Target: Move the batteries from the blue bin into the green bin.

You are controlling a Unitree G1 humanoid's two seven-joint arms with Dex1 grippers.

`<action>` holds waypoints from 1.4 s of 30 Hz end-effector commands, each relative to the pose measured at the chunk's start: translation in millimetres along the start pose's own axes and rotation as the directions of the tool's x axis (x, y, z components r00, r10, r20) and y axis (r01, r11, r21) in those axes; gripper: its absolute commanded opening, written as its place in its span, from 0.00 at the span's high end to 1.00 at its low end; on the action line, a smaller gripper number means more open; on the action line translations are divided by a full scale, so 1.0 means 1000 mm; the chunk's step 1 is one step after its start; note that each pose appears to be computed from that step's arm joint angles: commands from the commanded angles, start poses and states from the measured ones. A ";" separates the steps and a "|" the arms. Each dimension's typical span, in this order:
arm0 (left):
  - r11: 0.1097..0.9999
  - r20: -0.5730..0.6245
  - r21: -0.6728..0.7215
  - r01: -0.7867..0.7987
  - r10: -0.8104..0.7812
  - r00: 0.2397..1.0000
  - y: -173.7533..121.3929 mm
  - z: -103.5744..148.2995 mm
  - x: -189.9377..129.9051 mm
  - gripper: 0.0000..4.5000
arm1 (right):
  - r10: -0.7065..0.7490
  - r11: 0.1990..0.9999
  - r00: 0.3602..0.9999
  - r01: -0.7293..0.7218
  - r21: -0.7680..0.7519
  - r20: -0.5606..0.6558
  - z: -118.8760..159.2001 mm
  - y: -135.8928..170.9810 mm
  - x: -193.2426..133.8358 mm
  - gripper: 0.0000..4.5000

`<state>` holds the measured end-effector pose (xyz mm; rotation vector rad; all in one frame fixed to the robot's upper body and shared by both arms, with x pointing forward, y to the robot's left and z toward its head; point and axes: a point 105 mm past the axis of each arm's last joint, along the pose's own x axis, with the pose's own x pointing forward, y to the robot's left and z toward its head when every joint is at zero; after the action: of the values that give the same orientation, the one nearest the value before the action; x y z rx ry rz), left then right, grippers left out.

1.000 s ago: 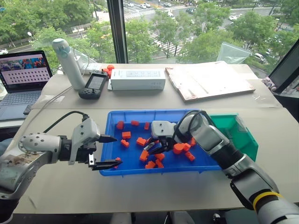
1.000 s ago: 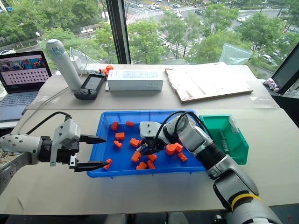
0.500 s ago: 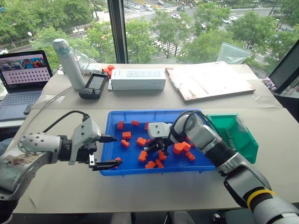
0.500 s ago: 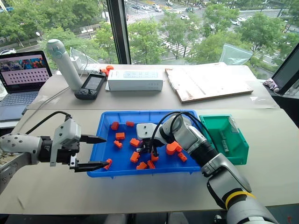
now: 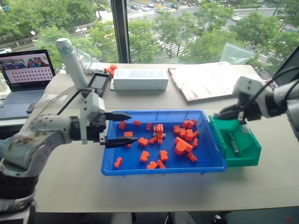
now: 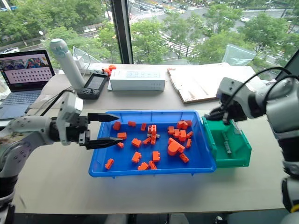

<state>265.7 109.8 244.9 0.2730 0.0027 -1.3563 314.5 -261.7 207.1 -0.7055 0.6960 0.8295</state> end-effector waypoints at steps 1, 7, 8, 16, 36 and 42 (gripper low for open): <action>0.998 0.029 0.017 0.068 -0.068 0.997 0.000 0.008 0.010 0.00 | -0.079 0.997 0.997 0.079 0.017 0.015 -0.008 -0.002 -0.013 0.94; 0.993 0.009 0.023 0.115 -0.116 0.993 0.002 0.006 0.018 0.00 | -0.184 0.983 0.983 0.185 0.014 -0.022 -0.032 -0.006 0.002 0.72; 0.993 -0.010 0.025 0.115 -0.115 0.993 0.002 0.003 0.017 0.00 | -0.197 0.980 0.980 0.198 0.007 -0.012 -0.029 -0.008 -0.001 0.67; 0.997 -0.173 0.061 0.051 -0.040 0.984 0.007 -0.020 -0.004 0.00 | -0.142 0.961 0.959 0.194 -0.199 0.247 0.067 -0.003 0.014 0.29; 0.991 -0.336 0.037 -0.132 0.136 0.932 -0.007 -0.052 -0.042 0.00 | 0.143 0.979 0.896 -0.065 -0.195 0.420 0.148 0.057 0.131 0.29; 0.991 -0.331 0.027 -0.135 0.136 0.934 -0.011 -0.053 -0.041 0.00 | 0.148 0.981 0.906 -0.083 -0.177 0.398 0.141 0.057 0.141 0.46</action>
<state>257.6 159.4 188.5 0.4669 0.2993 -1.1616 371.8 -71.9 149.6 -0.5876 0.3579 1.1052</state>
